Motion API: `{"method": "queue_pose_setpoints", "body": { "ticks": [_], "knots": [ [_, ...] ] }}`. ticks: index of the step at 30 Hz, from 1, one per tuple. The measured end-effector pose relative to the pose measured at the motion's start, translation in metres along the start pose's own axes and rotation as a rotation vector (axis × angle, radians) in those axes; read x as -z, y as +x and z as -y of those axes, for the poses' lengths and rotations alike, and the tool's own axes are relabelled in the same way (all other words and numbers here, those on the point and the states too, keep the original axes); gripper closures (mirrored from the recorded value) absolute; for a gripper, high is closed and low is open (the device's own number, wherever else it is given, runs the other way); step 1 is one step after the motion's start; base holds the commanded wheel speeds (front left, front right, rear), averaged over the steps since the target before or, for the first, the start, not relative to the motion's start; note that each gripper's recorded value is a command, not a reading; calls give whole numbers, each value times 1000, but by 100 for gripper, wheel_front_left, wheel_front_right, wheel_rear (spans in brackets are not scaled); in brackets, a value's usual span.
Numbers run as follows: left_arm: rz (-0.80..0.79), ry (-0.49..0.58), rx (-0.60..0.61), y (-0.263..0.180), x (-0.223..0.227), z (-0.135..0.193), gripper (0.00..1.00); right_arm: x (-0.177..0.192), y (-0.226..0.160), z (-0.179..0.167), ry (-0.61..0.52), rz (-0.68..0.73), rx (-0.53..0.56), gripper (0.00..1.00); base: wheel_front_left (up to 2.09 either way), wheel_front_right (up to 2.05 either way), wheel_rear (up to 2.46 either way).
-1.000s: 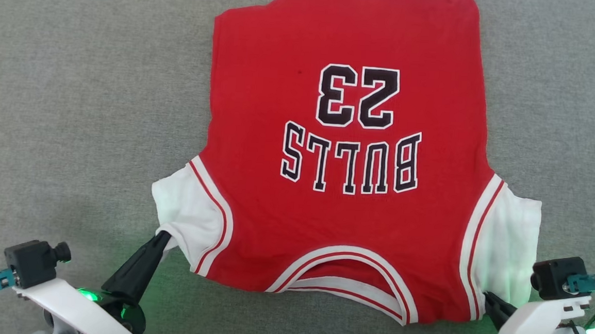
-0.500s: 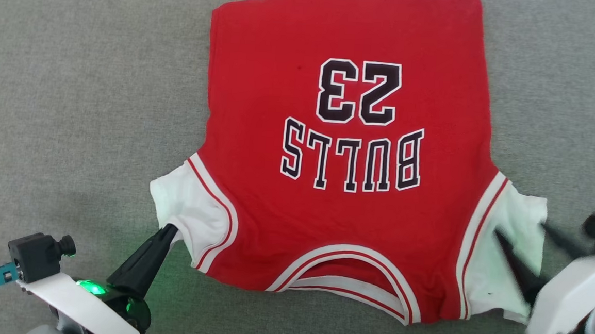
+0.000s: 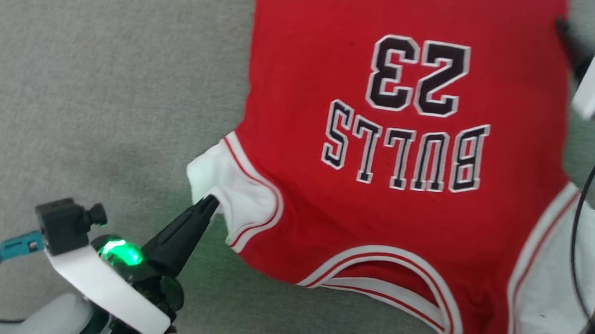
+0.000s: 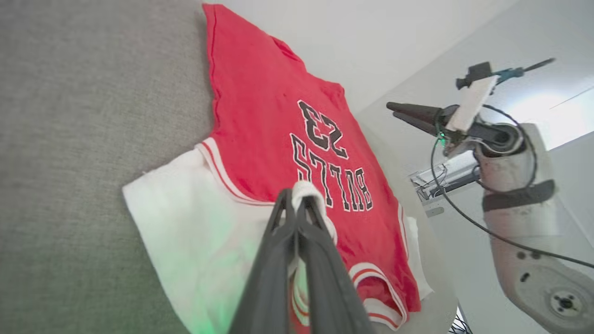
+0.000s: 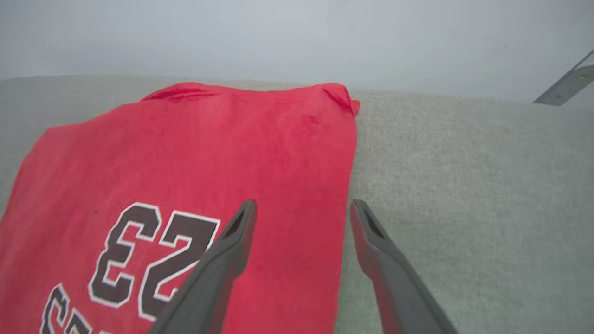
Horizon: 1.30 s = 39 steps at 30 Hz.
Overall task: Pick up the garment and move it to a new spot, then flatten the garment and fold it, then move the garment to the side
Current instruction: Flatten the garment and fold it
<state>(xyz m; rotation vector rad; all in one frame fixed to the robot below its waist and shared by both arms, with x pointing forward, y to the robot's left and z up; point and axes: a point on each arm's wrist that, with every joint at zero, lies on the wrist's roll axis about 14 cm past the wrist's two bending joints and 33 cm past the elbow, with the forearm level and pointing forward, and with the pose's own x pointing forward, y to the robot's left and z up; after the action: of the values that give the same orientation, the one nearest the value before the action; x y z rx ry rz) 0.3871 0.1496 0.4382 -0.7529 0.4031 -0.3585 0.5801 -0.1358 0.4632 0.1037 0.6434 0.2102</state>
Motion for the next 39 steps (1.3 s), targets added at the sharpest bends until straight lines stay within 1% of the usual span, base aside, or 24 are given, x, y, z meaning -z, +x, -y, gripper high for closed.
{"method": "queue_pose_setpoints", "body": {
  "ticks": [2, 7, 10, 13, 17, 21, 22, 23, 24, 27, 30, 34, 39],
  "knots": [
    [11, 4, 6, 2, -5, 1, 100, -6, 21, 3, -38, -32, 35, 0, 0, 0, 0],
    [4, -7, -2, 5, -3, -1, 100, -11, 66, 15, -54, -116, 110, 0, 0, 0, 0],
    [-15, -12, -18, 6, 2, -6, 100, -6, 89, 21, -48, -172, 144, 0, 0, 0, 0],
    [-19, -20, -40, 9, 2, -14, 100, 10, 109, 25, -47, -253, 176, 0, 0, 0, 0],
    [-29, -30, -61, 13, 5, -22, 100, 18, 126, 26, -34, -314, 217, 0, 0, 0, 0],
    [-37, -36, -73, 13, 8, -26, 100, 29, 134, 20, -2, -369, 212, 0, 0, 0, 0],
    [-37, -36, -74, 13, 7, -27, 100, 30, 135, 19, -4, -378, 212, 6, 0, 0, 0],
    [-36, -38, -75, 14, 7, -27, 100, 31, 136, 18, -6, -383, 210, 59, 0, 0, 0],
    [-33, -37, -74, 15, 6, -27, 100, 30, 136, 16, -5, -383, 206, 100, 0, 0, 0],
    [-29, -36, -70, 17, 4, -28, 100, 30, 138, 12, 2, -372, 194, 100, 0, 0, 0],
    [-26, -34, -64, 20, 3, -28, 100, 27, 138, 15, 16, -346, 196, 100, 0, 0, 0],
    [-5, -27, -55, 22, -3, -26, 100, 21, 132, 14, 25, -318, 177, 100, 0, 0, 0],
    [27, -19, -50, 15, -11, -21, 100, 22, 110, 10, -46, -326, 149, 100, 0, 0, 0]
  ]
}}
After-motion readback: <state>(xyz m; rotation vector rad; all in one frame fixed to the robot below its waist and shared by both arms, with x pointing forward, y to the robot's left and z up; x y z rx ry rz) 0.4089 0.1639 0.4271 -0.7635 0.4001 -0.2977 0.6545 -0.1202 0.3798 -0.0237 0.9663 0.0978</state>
